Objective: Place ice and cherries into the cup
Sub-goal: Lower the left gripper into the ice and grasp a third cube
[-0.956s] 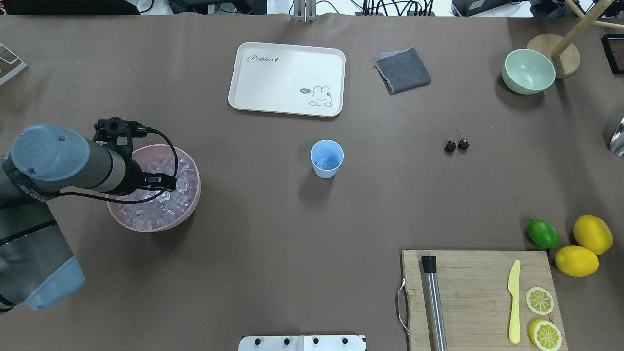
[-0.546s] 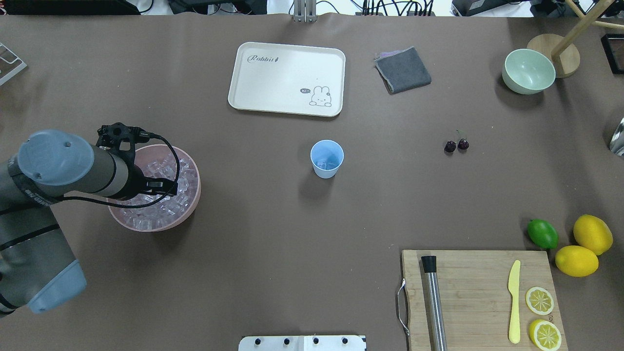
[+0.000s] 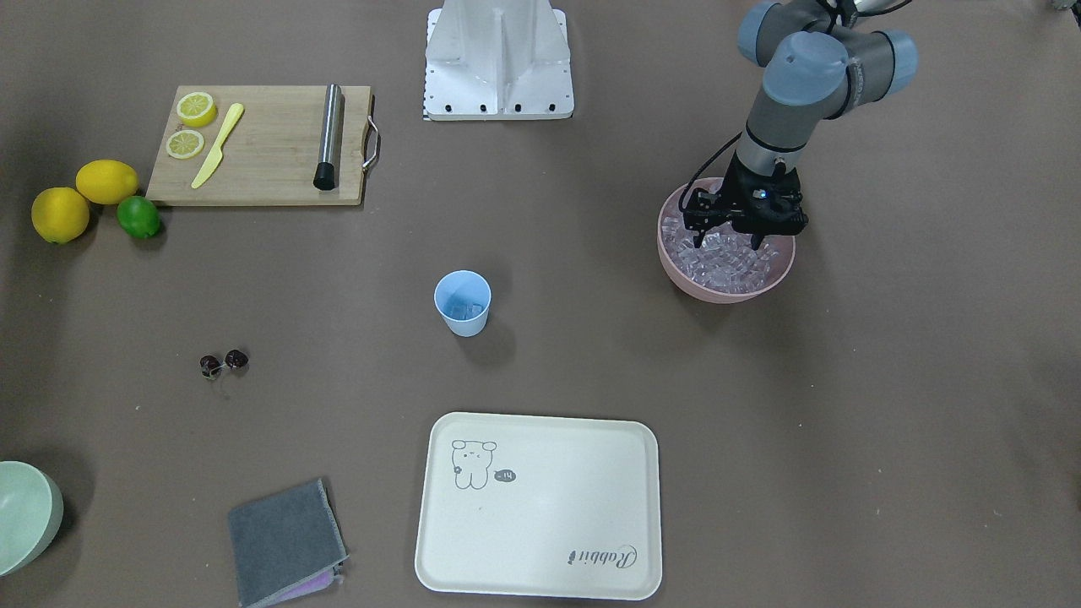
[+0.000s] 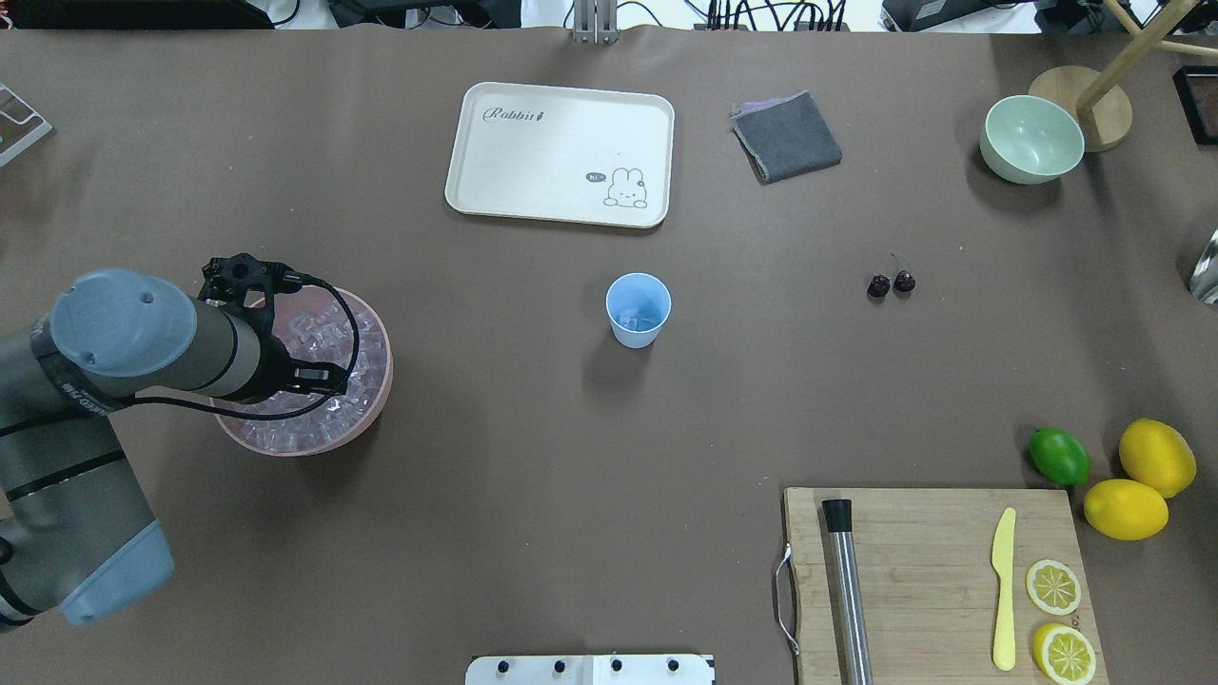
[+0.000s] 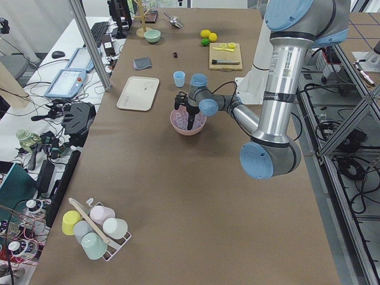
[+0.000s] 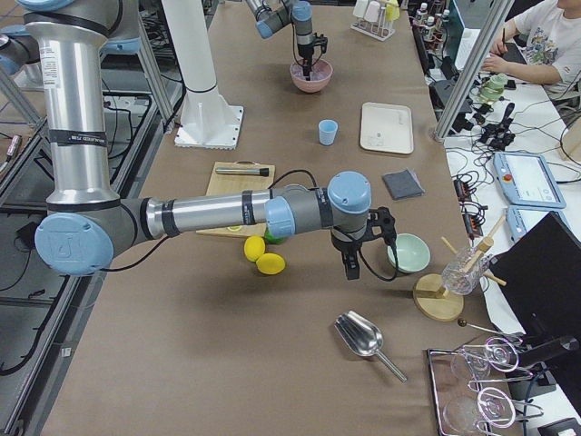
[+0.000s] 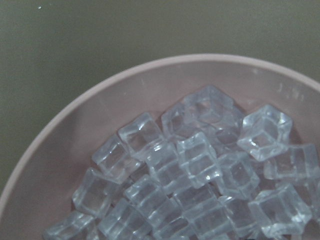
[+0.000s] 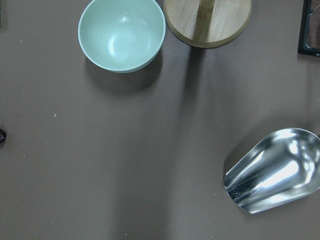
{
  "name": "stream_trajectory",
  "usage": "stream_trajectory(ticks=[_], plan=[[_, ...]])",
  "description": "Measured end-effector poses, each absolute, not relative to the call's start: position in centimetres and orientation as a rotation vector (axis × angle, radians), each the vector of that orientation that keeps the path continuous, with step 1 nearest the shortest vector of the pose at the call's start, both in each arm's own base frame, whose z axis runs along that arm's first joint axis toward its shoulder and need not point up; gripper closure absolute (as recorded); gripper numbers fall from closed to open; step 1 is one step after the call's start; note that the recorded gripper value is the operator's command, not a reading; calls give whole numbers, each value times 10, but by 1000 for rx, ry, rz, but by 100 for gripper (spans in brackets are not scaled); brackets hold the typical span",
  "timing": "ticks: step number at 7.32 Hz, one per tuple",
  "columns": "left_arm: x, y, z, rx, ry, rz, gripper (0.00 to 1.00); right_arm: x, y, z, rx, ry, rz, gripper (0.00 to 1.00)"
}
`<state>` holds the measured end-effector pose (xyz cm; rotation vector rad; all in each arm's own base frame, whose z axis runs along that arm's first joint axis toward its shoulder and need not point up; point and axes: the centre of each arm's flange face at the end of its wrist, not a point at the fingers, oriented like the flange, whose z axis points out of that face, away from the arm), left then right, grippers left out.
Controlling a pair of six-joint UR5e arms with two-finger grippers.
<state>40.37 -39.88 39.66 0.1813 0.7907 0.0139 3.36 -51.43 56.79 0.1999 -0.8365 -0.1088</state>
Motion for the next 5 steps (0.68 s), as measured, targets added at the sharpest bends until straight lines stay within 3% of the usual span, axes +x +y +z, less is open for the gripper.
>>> stream_trajectory(ticks=[2,5], plan=[[402,-398,393,187,797,20,99,34,-513,569,197,-838,-107,0],[389,-397,369,200,830,24,100,34,-511,570,195,-837,-106,0]])
